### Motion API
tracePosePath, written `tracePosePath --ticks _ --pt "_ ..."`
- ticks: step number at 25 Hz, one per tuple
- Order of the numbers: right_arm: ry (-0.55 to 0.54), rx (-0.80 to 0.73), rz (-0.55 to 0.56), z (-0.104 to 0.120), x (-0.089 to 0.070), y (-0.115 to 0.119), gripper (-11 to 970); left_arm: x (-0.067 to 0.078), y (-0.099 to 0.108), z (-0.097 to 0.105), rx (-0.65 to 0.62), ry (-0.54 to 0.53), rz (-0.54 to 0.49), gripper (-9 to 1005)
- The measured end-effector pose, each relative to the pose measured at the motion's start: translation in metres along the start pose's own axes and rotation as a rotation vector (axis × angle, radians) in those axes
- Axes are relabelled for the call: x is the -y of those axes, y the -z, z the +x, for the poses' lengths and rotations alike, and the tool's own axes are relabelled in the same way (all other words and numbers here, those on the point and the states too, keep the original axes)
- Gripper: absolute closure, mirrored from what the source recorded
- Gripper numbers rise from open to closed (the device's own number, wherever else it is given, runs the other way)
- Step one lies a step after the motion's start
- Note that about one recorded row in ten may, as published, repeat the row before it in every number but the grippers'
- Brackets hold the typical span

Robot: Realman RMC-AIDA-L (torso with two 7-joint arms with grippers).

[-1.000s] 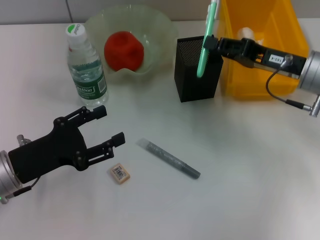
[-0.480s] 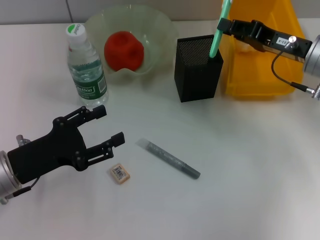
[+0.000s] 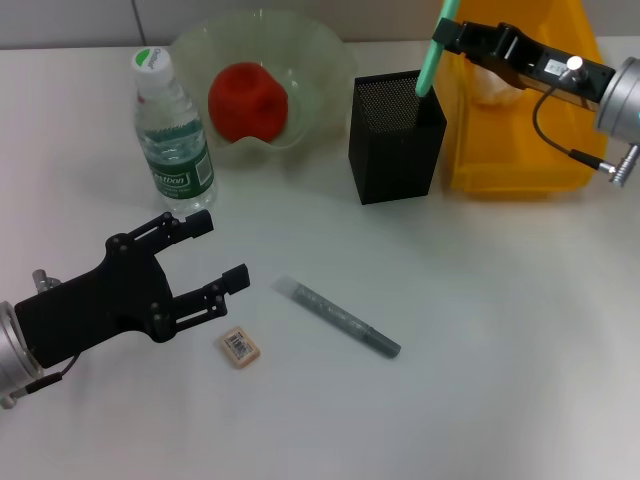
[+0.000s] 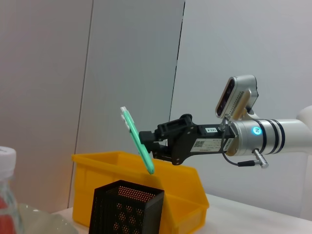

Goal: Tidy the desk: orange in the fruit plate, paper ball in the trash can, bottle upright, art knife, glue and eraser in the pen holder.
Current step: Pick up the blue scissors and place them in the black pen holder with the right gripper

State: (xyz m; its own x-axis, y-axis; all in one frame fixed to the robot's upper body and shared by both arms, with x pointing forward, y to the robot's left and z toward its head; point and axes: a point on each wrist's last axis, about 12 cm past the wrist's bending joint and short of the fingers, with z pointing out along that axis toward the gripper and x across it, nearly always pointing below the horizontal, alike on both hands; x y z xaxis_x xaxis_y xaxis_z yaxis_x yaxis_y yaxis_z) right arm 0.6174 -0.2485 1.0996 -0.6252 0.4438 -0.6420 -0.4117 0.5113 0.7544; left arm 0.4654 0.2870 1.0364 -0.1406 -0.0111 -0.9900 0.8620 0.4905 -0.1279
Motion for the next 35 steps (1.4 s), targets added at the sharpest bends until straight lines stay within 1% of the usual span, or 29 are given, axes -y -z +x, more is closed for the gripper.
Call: tracePosePath --ticks 6,8,9,10,11,12,13,15,16,17,18,19,20,21,22,23,25,28,29,31,35 --pt "0.019 0.002 0.008 0.001 0.000 -0.002 729 0.000 0.000 0.000 0.001 0.000 0.001 198" --pt "0.092 0.002 0.006 0.002 -0.001 -0.004 729 0.000 0.000 0.000 0.001 0.000 0.002 198" --pt "0.174 0.003 -0.002 0.003 -0.003 -0.007 728 0.000 0.000 0.000 0.002 0.000 0.003 198" --pt "0.174 0.003 -0.002 0.003 -0.003 -0.007 728 0.000 0.000 0.000 0.002 0.000 0.003 198" --pt "0.221 0.003 -0.007 0.005 -0.005 -0.009 727 0.000 0.000 0.000 0.003 0.000 0.003 198" --pt "0.221 0.003 -0.007 0.005 -0.005 -0.009 727 0.000 0.000 0.000 0.003 0.000 0.003 198" --pt "0.318 0.004 -0.014 0.008 -0.007 -0.011 726 0.000 0.000 0.000 0.003 0.000 0.003 198" --pt "0.427 0.004 -0.020 0.013 -0.008 -0.014 726 0.001 0.000 0.000 0.004 0.000 0.004 198" --pt "0.427 0.004 -0.020 0.013 -0.008 -0.014 725 0.001 0.000 0.000 0.004 0.000 0.004 198" --pt "0.514 0.004 -0.024 0.018 -0.010 -0.016 725 0.001 0.001 0.000 0.004 0.001 0.004 198" --pt "0.514 0.004 -0.024 0.018 -0.010 -0.016 724 0.001 0.001 0.000 0.004 0.001 0.004 198" --pt "0.560 0.005 -0.025 0.020 -0.010 -0.017 724 0.001 0.001 0.000 0.004 0.001 0.004 198" --pt "0.651 0.004 -0.022 0.024 -0.010 -0.018 723 0.001 0.001 0.000 0.005 0.001 0.005 198" --pt "0.719 0.002 -0.018 0.027 -0.009 -0.018 723 0.002 0.001 0.000 0.009 0.003 0.008 198" --pt "0.752 0.004 -0.016 0.029 -0.008 -0.017 723 0.002 0.002 0.000 0.008 0.003 0.008 197" --pt "0.752 0.004 -0.016 0.029 -0.008 -0.017 722 0.002 0.002 0.000 0.008 0.003 0.008 197" --pt "0.832 0.039 0.002 0.032 -0.005 -0.013 721 0.002 0.002 0.000 0.008 0.004 0.007 197" --pt "0.848 0.045 0.004 0.033 -0.005 -0.013 720 0.003 0.002 0.000 0.009 0.004 0.007 197" --pt "0.881 0.048 0.003 0.035 -0.005 -0.012 720 0.003 0.002 0.000 0.009 0.004 0.007 197" --pt "0.904 0.044 0.001 0.037 -0.005 -0.012 719 0.003 0.002 0.000 0.009 0.005 0.007 197" --pt "0.908 0.044 0.002 0.037 -0.004 -0.012 717 0.002 0.002 0.000 0.011 0.004 0.003 197"
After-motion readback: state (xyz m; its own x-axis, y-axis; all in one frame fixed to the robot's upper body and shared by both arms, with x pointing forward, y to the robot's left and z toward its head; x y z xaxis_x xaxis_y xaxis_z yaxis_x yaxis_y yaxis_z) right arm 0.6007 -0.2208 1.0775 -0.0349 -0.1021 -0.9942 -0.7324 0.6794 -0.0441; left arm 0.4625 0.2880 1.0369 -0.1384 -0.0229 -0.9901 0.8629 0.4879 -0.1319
